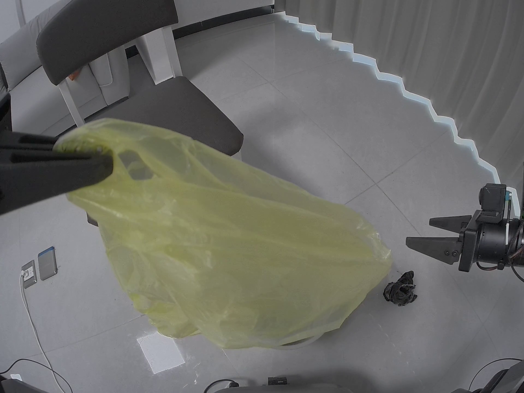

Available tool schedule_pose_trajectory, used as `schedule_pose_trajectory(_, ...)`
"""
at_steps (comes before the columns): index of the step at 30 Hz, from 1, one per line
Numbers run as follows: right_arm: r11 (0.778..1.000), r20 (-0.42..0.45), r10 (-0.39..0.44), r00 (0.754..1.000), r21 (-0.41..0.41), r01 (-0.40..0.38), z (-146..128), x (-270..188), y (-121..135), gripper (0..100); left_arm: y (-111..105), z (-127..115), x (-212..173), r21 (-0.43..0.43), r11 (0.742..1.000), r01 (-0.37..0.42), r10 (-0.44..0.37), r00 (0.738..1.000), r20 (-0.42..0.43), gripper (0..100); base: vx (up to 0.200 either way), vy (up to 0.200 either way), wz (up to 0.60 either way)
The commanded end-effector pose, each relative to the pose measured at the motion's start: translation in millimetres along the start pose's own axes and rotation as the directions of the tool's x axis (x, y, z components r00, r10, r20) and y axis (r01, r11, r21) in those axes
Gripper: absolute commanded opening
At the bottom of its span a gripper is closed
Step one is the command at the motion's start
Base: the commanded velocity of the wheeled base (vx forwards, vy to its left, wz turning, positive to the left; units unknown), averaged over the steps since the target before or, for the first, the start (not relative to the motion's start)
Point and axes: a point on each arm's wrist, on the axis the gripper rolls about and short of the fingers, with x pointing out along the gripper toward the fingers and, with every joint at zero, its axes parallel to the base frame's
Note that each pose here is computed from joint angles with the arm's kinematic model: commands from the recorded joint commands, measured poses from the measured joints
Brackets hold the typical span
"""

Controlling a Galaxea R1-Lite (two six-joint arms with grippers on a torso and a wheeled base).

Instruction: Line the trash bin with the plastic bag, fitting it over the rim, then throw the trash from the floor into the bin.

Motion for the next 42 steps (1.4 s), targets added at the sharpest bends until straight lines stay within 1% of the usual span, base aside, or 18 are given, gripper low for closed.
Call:
schedule_pose_trajectory(1, 1.000, -0.043, 0.025, 0.999, 0.005, -0.025, -3.0, 20.4, -2.6, 100, -0.2, 1.7, -2.6, 0.003, 1.000, -0.002, 0.002, 1.000, 0.011, 0, 0.000, 0.000, 0.00)
schedule_pose_trajectory(5, 1.000, -0.070, 0.029, 0.997, 0.010, -0.028, -6.0, 32.8, -6.8, 100, -0.2, 1.7, -2.6, 0.003, 1.000, -0.001, 0.001, 1.000, 0.011, 0, 0.000, 0.000, 0.00)
schedule_pose_trajectory(11, 1.000, -0.080, 0.027, 0.996, 0.016, -0.026, -10.2, 50.9, -15.2, 100, -0.6, 1.9, -0.8, 0.004, 1.000, 0.007, -0.007, 1.000, 0.010, 0, 0.000, 0.000, 0.00)
schedule_pose_trajectory(18, 0.999, -0.103, 0.046, 0.994, 0.015, -0.045, -18.0, 48.9, -10.3, 100, 0.1, 2.3, 0.3, 0.004, 1.000, 0.002, -0.002, 1.000, 0.011, 0, 0.000, 0.000, 0.00)
schedule_pose_trajectory(19, 0.999, -0.119, 0.054, 0.991, 0.011, -0.053, -20.4, 52.0, -9.0, 100, 0.1, 2.2, 1.5, 0.004, 1.000, 0.006, -0.006, 1.000, 0.009, 0, 0.000, 0.000, 0.00)
schedule_pose_trajectory(22, 0.998, -0.126, 0.059, 0.990, 0.011, -0.058, -21.3, 55.7, -8.9, 100, 0.5, 2.8, 3.9, 0.006, 1.000, 0.008, -0.008, 1.000, 0.017, 0, 0.000, 0.000, 0.00)
schedule_pose_trajectory(26, 0.997, -0.140, 0.077, 0.987, 0.012, -0.076, -23.5, 59.9, -6.3, 100, 0.8, 3.4, 4.8, 0.007, 1.000, 0.003, -0.004, 1.000, 0.030, 0, 0.000, 0.000, 0.00)
schedule_pose_trajectory(32, 0.986, -0.144, 0.168, 0.975, 0.021, -0.167, -23.2, 59.0, -0.1, 100, 1.5, 3.6, 7.6, 0.007, 1.000, 0.004, -0.004, 1.000, 0.027, 0, 0.000, 0.000, 0.00)
schedule_pose_trajectory(42, 0.983, -0.185, 0.183, 0.966, 0.026, -0.181, -34.1, 59.9, 3.1, 100, 1.4, 4.3, 6.2, 0.008, 1.000, 0.002, -0.003, 0.999, 0.035, 0, 0.000, 0.000, 0.00)
